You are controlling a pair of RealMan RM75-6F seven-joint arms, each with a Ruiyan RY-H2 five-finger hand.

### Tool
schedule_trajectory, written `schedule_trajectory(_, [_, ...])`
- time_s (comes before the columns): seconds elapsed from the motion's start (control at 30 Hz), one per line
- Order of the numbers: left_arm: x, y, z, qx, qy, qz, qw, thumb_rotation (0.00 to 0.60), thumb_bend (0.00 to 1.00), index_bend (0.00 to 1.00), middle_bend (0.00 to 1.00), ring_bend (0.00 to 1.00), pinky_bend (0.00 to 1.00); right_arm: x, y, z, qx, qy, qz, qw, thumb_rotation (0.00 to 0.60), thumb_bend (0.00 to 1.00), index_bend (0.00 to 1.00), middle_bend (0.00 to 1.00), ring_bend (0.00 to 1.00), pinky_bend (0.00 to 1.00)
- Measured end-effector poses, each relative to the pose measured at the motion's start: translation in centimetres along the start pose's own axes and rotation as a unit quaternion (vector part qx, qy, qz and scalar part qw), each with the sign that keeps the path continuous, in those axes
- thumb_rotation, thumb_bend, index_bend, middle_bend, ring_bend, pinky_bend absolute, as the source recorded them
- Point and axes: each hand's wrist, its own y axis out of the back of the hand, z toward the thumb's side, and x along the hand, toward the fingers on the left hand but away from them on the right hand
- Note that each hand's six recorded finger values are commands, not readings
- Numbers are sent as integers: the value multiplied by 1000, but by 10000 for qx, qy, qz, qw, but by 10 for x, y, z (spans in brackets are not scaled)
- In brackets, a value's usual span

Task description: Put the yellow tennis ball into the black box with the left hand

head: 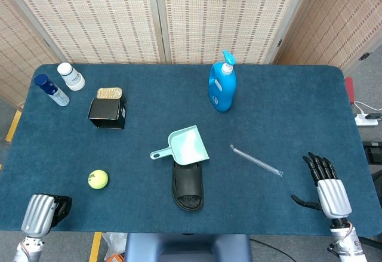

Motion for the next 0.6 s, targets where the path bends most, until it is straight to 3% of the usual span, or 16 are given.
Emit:
schedule_trajectory(0.2, [-19,-25,-11,125,46,-172,9998,600,662,1000,1000,1000,1000,-1,0,-1,-3,0,10,10000,600,0,0,0,0,0])
schedule_trajectory(0.33, [-28,-56,-15,448,-33,-367,9983,600,663,1000,1000,1000,1000,-1,-2,1,29,18,50,10000,600,0,0,0,0,0])
schedule_trajectory(0.6, [-21,-112,5,1089,-348,-547,9919,600,661,1000,1000,1000,1000,-4,-5,1,50,-14,133,9999,600,0,0,0,0,0])
